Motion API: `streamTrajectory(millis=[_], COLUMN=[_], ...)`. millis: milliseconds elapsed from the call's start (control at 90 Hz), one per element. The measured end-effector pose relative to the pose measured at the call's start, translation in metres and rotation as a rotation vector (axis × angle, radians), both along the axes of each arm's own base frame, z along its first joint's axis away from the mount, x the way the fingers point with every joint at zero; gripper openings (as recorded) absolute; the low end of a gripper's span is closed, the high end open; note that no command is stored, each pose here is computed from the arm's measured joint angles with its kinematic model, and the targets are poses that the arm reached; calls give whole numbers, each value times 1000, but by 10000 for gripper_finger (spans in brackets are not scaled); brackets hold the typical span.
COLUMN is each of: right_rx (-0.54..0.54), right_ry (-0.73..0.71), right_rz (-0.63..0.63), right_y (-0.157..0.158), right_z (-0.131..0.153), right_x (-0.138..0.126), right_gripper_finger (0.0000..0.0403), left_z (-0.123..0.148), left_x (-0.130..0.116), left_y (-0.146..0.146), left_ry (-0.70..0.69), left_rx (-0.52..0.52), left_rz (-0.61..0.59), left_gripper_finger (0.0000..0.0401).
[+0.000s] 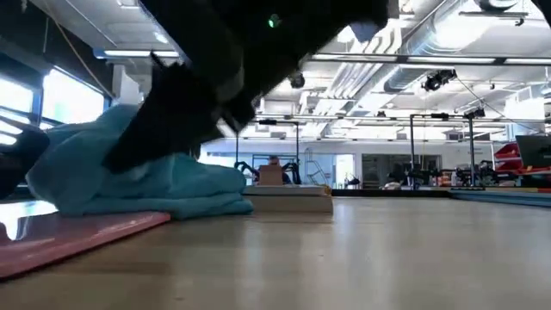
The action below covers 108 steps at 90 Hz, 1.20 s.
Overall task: Apply microfiber cloth
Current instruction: Wipe the cellphone with a microfiber cloth
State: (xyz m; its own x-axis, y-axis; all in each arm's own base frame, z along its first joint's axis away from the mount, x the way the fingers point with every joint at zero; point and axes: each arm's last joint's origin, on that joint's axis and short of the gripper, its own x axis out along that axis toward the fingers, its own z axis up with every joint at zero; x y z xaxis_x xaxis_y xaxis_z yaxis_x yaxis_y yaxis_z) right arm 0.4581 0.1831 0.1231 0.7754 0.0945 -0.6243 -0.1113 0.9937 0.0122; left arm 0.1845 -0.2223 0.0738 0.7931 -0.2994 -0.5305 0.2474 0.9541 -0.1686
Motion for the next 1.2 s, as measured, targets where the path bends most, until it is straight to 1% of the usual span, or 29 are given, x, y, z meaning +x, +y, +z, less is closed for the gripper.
streamTrajectory(millis=[78, 144, 267, 333, 411, 522, 600, 733, 789, 856, 922, 1022, 1089, 1200], right_rx=[102, 162, 187, 169, 125, 49, 48, 93, 124, 138, 106, 44, 3, -74], right_ry=[14, 61, 126, 120, 70, -6, -56, -70, -112, -149, -127, -51, 16, 155], right_rz=[23, 44, 60, 45, -6, -39, -46, -29, -26, -54, -112, -167, -176, -165], right_y=[16, 28, 46, 50, 51, 47, 41, 31, 28, 24, 18, 11, 9, 9], right_z=[-8, -10, -2, 9, 20, 22, 14, -25, -29, -33, -37, -30, -23, -6], right_x=[-6, -13, -29, -34, -36, -31, -20, -5, 0, 5, 5, 1, -6, -24], right_gripper_finger=[0, 0, 0, 0, 0, 0, 0, 0, 0, 0, 0, 0, 0, 0], left_z=[0, 0, 0, 0, 0, 0, 0, 0, 0, 0, 0, 0, 0, 0], left_x=[0, 0, 0, 0, 0, 1, 1, 1, 1, 1, 1, 1, 1, 1], left_y=[0, 0, 0, 0, 0, 1, 1, 2, 2, 2, 1, 1, 1, 1], left_ry=[1, 4, 5, -4, -11, -13, -14, -17, -17, -16, -18, -12, -8, -8], left_rx=[-3, -7, 0, 16, 32, 36, 36, 38, 39, 38, 36, 24, 17, 16], left_rz=[2, 1, -8, -13, -21, -20, -18, -11, -10, -12, -11, -7, -12, -15], left_gripper_finger=[77, 77, 78, 78, 78, 78, 78, 78, 78, 78, 78, 78, 78, 78])
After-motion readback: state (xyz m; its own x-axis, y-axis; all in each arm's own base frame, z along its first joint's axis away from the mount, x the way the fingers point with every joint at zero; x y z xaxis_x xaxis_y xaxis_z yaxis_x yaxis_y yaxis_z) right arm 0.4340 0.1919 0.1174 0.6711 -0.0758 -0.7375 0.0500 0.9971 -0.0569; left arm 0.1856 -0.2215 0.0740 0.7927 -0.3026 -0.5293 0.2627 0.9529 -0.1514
